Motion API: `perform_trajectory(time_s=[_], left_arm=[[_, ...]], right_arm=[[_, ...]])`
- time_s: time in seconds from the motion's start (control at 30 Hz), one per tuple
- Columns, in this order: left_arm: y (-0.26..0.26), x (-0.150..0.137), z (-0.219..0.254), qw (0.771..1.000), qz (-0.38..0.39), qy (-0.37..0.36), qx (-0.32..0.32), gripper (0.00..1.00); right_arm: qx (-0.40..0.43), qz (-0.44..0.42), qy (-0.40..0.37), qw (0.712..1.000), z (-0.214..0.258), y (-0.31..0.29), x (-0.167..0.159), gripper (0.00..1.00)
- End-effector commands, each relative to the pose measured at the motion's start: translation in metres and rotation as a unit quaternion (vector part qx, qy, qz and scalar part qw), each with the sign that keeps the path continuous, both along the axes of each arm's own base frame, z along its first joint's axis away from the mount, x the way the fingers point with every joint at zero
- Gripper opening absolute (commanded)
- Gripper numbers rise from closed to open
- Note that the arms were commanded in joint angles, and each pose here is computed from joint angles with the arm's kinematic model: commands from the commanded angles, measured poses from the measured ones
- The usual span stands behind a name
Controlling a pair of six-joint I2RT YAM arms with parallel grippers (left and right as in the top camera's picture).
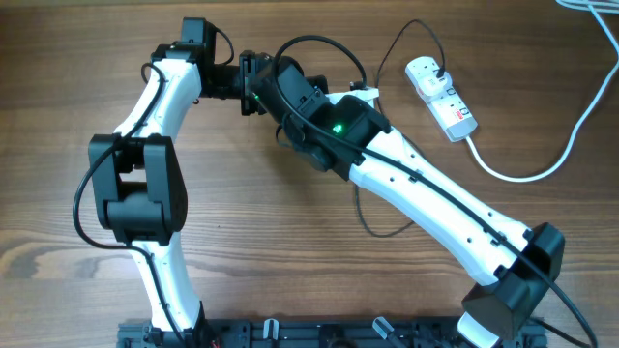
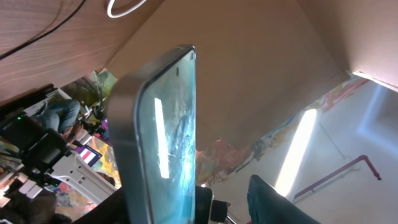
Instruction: Plug charger to phone and switch on socket
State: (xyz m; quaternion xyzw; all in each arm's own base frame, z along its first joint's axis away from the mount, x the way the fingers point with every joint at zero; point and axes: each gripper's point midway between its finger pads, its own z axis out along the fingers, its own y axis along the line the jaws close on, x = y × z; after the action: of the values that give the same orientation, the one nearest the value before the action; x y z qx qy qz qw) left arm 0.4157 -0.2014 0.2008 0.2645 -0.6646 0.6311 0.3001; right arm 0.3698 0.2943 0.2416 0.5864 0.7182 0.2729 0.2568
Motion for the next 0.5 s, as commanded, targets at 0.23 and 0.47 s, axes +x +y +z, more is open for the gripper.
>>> perform_trajectory(time_s=[0.23,0.47], left_arm=[[0.0022,-0.0041,0.0204,1.000,-0.001,-0.006,-0.015,0.40],[0.0022,-0.0041,0.0203,1.000,-0.001,-0.006,-0.015,0.22]], right_arm=[[0.028,-0.011,-0.025,0.999,0.0186,0.0028,0.0043,0.04],[0.034,-0.007,-0.024,0.999,0.0191,0.0056,0.0045,0.05]])
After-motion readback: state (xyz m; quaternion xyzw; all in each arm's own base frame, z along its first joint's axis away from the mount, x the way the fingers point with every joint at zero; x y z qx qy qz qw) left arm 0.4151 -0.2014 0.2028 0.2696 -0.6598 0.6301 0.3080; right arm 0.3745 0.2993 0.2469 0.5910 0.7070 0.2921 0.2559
